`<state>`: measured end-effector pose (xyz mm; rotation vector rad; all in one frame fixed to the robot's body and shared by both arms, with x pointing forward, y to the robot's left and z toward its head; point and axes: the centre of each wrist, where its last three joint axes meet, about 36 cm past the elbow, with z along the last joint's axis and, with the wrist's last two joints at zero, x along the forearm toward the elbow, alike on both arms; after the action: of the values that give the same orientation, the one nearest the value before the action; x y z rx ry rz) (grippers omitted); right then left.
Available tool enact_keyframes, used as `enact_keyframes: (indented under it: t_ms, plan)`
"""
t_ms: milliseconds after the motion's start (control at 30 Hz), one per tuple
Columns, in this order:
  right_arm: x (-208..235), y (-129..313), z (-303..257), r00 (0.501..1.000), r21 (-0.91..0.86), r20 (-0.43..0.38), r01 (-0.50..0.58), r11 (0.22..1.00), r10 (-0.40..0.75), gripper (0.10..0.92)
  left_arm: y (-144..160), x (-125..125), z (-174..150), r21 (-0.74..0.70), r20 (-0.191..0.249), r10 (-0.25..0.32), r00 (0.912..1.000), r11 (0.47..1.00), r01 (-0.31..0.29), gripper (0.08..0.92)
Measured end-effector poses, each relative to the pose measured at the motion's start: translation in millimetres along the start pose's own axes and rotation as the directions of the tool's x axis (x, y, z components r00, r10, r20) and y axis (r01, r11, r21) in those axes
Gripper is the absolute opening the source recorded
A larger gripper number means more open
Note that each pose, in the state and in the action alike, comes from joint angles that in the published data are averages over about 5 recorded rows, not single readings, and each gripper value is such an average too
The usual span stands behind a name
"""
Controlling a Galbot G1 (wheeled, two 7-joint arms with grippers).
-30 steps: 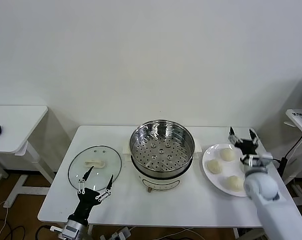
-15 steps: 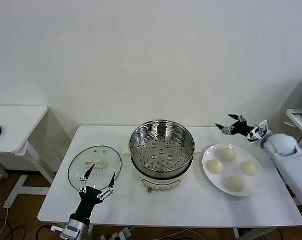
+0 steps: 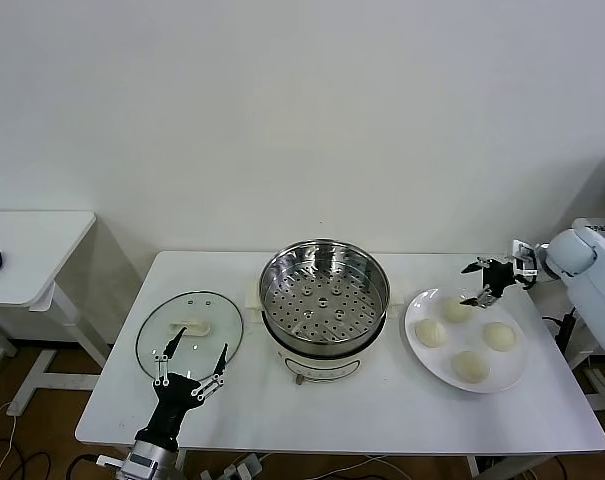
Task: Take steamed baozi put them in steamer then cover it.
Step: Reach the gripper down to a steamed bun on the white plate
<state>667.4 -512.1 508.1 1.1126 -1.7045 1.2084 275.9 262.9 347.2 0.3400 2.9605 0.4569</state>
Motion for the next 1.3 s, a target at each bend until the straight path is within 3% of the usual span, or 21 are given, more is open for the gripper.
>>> enact_keyframes:
  t_ms: [367, 800, 1300]
  plan:
    - [-27.3, -11.3, -15.4, 0.994, 0.045, -0.084, 0.066, 0.997, -0.062, 0.823, 1.5, 1.6, 2.8, 0.000, -0.004, -0.012, 0.9999, 1.000, 0.012, 0.823]
    - [-57.7, -12.1, -25.6, 0.991, 0.035, -0.102, 0.093, 0.995, -0.089, 0.814, 1.1, 2.0, 7.6, 0.001, -0.008, -0.016, 0.9998, 1.000, 0.016, 0.823]
    - [-62.2, -13.0, -29.4, 0.990, 0.054, -0.111, 0.099, 0.994, -0.093, 0.651, 0.9, 0.8, 6.1, 0.005, 0.001, -0.025, 0.9997, 1.000, 0.025, 0.823]
